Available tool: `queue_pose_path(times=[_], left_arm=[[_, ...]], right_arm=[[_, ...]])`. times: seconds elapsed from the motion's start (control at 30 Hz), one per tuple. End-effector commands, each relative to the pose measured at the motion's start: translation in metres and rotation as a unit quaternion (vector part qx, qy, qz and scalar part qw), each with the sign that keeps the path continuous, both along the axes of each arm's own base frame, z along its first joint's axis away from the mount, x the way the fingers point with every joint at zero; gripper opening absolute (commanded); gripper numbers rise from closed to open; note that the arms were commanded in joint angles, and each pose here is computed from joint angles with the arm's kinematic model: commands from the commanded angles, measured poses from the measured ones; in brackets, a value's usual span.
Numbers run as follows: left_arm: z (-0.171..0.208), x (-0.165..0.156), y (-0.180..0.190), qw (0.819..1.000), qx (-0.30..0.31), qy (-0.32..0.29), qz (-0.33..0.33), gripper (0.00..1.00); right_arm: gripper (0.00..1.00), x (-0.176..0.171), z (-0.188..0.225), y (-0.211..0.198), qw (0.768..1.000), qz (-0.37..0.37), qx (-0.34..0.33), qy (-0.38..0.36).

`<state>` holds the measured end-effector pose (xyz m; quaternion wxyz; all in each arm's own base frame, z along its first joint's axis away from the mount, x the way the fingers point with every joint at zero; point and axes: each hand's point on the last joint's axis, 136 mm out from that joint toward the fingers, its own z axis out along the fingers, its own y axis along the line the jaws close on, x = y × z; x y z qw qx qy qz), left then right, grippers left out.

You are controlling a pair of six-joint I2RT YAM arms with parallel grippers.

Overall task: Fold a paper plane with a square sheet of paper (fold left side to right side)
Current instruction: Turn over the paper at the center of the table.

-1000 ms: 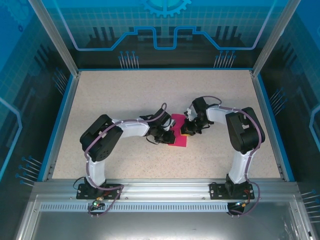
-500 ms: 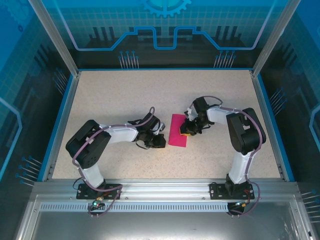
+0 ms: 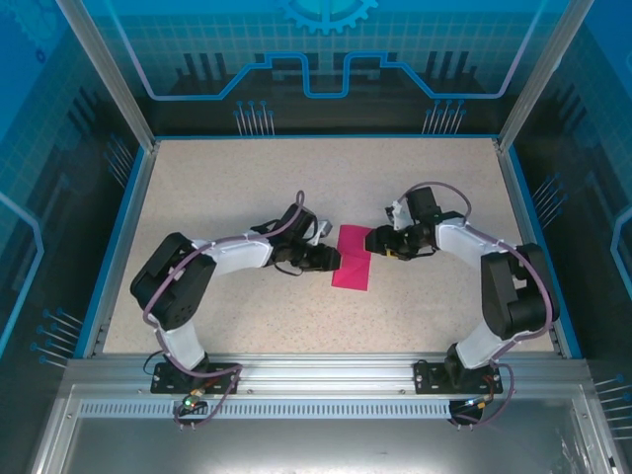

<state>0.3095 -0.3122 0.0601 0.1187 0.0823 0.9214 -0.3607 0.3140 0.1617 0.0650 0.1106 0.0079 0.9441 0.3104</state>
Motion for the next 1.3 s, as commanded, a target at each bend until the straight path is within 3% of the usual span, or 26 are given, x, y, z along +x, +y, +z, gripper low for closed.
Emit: queue_pose_path(times=[0.0,0.4,0.73,0.97,1.27], left_arm=[[-0.001,0.016,-0.011,1.0,-0.014,-0.004,-0.008,0.44],[-0.024,0.032,-0.015,1.0,0.021,0.009,-0.015,0.47],[-0.011,0.03,0.003,0.999,0.038,-0.009,-0.003,0.48],[-0.017,0.029,-0.003,1.0,0.02,0.006,-0.006,0.49],[-0.023,0.031,-0.014,1.0,-0.002,0.018,-0.017,0.38]], right_arm=[[0.67,-0.004,0.002,-0.005,1.0,-0.001,0.004,-0.004],[0.69,-0.018,0.001,-0.008,1.0,0.006,0.012,0.0],[0.69,-0.018,-0.002,-0.009,1.0,0.005,0.014,0.004],[0.69,-0.018,-0.004,-0.006,1.0,0.006,0.021,0.008],[0.69,-0.019,-0.004,-0.006,1.0,0.007,0.024,0.01]])
